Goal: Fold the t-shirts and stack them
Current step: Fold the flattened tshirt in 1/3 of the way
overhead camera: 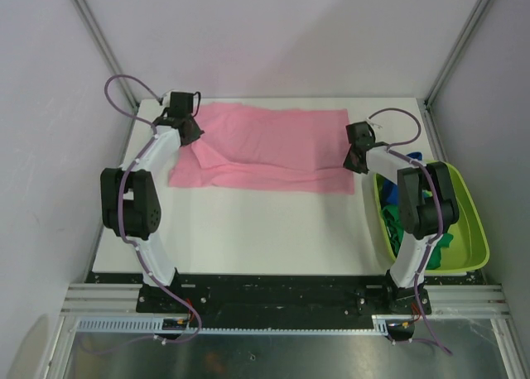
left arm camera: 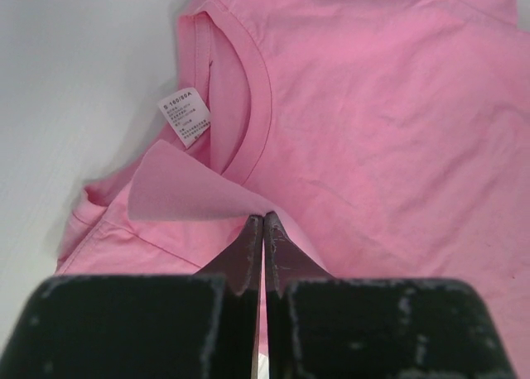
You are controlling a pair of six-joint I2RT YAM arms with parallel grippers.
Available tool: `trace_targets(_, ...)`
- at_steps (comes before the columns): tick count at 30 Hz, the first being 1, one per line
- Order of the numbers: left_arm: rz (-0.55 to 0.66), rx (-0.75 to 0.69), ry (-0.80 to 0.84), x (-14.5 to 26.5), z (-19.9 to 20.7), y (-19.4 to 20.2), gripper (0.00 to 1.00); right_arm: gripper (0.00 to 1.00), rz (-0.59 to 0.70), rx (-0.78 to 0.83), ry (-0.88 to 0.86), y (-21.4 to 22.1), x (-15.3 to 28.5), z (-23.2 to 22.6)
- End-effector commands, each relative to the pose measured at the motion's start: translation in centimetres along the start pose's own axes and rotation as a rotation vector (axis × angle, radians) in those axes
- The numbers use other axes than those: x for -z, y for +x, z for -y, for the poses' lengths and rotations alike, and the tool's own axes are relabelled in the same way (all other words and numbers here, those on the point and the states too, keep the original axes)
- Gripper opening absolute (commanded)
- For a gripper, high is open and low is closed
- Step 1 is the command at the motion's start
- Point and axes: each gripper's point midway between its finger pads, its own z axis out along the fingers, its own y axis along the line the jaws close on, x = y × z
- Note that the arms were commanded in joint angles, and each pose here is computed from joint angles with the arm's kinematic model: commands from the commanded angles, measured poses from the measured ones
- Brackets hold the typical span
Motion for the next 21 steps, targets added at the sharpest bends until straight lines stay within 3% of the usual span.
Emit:
trace_targets(1, 0.099, 0.021, 0.033, 1.5, 0.8, -3.8, 0.00, 0.00, 0.090, -0.017, 0.011, -3.6, 1.9, 0.3)
trace_targets(14, 0.073, 0.026, 0.040, 0.4, 0.7, -3.5, 0.00, 0.01, 0.083, -0.004, -0.007, -3.5, 1.6, 0.1)
trace_targets(16, 0.057, 0.013, 0.050, -0.1, 0.9, -3.1, 0.02, 0.11, 0.080, 0.002, -0.016, -3.4, 1.5, 0.0)
trace_targets(17, 0.053, 0.007, 0.058, -0.3, 1.1, -3.0, 0.08, 0.20, 0.080, 0.004, -0.020, -3.4, 1.5, -0.1)
trace_targets(21, 0.069, -0.013, 0.107, 0.3, 1.8, -3.9, 0.61, 0.53, 0.094, 0.013, -0.036, -4.2, 2.7, -0.4)
